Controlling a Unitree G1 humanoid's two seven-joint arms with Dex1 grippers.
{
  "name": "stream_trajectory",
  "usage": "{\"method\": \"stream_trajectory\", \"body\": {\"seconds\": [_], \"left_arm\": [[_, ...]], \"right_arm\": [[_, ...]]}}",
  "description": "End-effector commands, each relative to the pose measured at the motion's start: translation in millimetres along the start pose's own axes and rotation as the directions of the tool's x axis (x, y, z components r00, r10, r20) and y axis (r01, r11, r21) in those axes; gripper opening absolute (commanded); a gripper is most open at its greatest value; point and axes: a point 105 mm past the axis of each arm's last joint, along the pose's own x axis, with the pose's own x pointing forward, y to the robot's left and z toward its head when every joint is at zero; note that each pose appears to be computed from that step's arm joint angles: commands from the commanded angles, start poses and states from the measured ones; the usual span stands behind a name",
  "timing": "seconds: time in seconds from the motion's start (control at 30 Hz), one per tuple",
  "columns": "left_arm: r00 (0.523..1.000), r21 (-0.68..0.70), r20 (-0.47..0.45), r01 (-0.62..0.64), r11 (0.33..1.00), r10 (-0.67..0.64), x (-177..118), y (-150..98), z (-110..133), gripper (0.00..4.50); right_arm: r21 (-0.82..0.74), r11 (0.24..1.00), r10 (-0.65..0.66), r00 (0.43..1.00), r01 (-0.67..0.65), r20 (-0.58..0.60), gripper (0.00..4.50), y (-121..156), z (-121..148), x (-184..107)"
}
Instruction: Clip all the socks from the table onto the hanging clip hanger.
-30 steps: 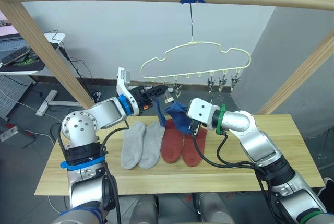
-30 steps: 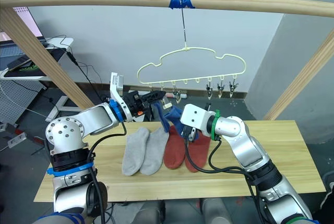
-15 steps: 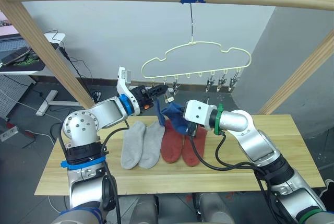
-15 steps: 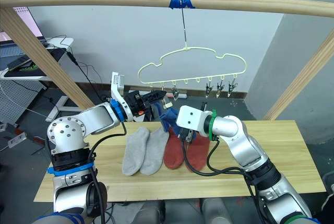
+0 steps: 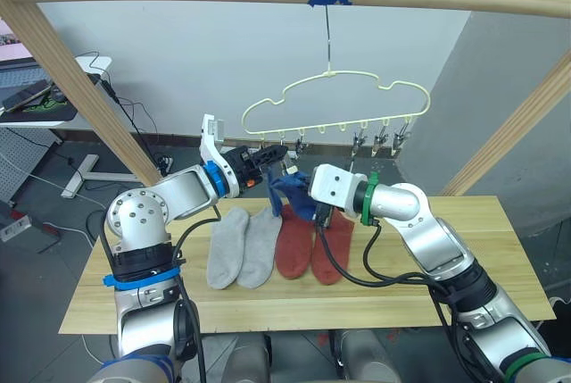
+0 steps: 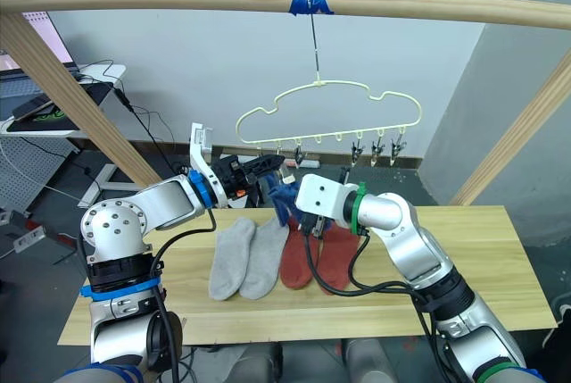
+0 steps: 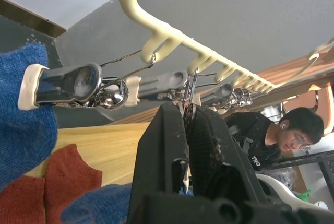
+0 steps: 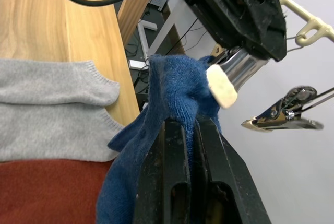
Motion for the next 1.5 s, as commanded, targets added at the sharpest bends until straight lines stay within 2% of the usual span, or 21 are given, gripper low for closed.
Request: {"method": "stream_trajectory", "body": {"seconds": [0.03,0.17,0.23,0.3,0.33,0.6,0.7,0.77,0.87,1.03,1.13,1.23,1.33,1.4,1.5], "left_arm": [[1.000,0.032,0.010,0.023,0.999,-0.024,-0.7,-6.4,4.7,0.08],[1.000,0.034,0.012,0.022,0.999,-0.023,-1.1,-6.1,5.3,0.08],[0.999,0.084,0.021,0.023,0.996,-0.025,-1.9,-7.5,7.0,0.08],[0.999,0.115,0.036,0.032,0.993,-0.036,-3.9,-9.3,9.1,0.80],[0.998,0.111,0.044,0.042,0.993,-0.048,-4.4,-10.4,10.1,1.01],[0.995,0.114,0.055,0.081,0.990,-0.087,-11.1,-14.5,12.9,3.53],[0.995,0.173,0.038,0.085,0.981,-0.093,-19.3,-18.4,9.8,4.47],[0.995,0.221,0.008,0.097,0.970,-0.101,-24.8,-22.7,5.0,4.49],[0.996,0.310,0.024,0.078,0.948,-0.090,-31.1,-24.2,6.4,4.50],[0.998,0.428,0.003,0.053,0.902,-0.060,-36.7,-19.2,-1.3,4.50],[0.996,0.406,0.061,0.036,0.913,-0.066,-36.2,-18.0,2.6,4.50],[0.997,0.468,0.066,0.014,0.884,-0.051,-34.7,-16.2,-2.3,4.50],[0.997,0.507,0.064,-0.005,0.862,-0.032,-32.6,-13.4,-13.1,4.50],[0.998,0.584,0.064,-0.018,0.811,-0.025,-30.4,-12.9,-21.1,4.50],[0.991,0.628,0.129,-0.050,0.777,-0.041,-25.5,-16.2,-21.3,4.50]], "right_arm": [[-0.036,0.998,-0.049,0.998,0.051,0.044,0.07,-13.0,14.6,-0.8],[-0.036,0.998,-0.053,0.998,0.055,0.044,0.07,-13.7,14.5,-0.6],[-0.033,0.998,-0.049,0.998,0.050,0.042,0.07,-13.2,13.5,-1.2],[-0.030,0.999,-0.043,0.998,0.044,0.037,0.00,-12.5,11.4,-1.4],[-0.028,0.999,-0.043,0.998,0.044,0.036,0.00,-12.5,11.1,-1.5],[-0.001,0.999,-0.042,0.999,0.042,0.030,0.00,-10.2,4.2,1.7],[0.062,0.997,-0.052,0.998,0.050,0.036,0.00,-11.2,1.3,3.7],[0.118,0.992,-0.056,0.998,0.051,0.040,0.00,-11.1,-1.0,4.8],[0.214,0.976,-0.043,0.998,0.031,0.051,0.75,-8.8,-3.6,5.6],[0.249,0.968,-0.035,0.999,0.026,0.030,2.39,-6.2,-13.4,0.2],[0.270,0.962,-0.041,0.999,0.038,0.005,3.50,-6.5,-22.6,-9.1],[0.317,0.946,-0.058,0.998,0.065,-0.030,4.49,-8.2,-34.7,-25.4],[0.419,0.905,-0.061,0.998,0.069,-0.033,4.49,-8.2,-39.9,-45.6],[0.501,0.864,-0.069,0.998,0.057,0.005,4.49,-10.9,-34.9,-60.9],[0.593,0.805,-0.104,0.986,0.008,0.127,4.49,-15.9,-13.5,-75.4]]}}
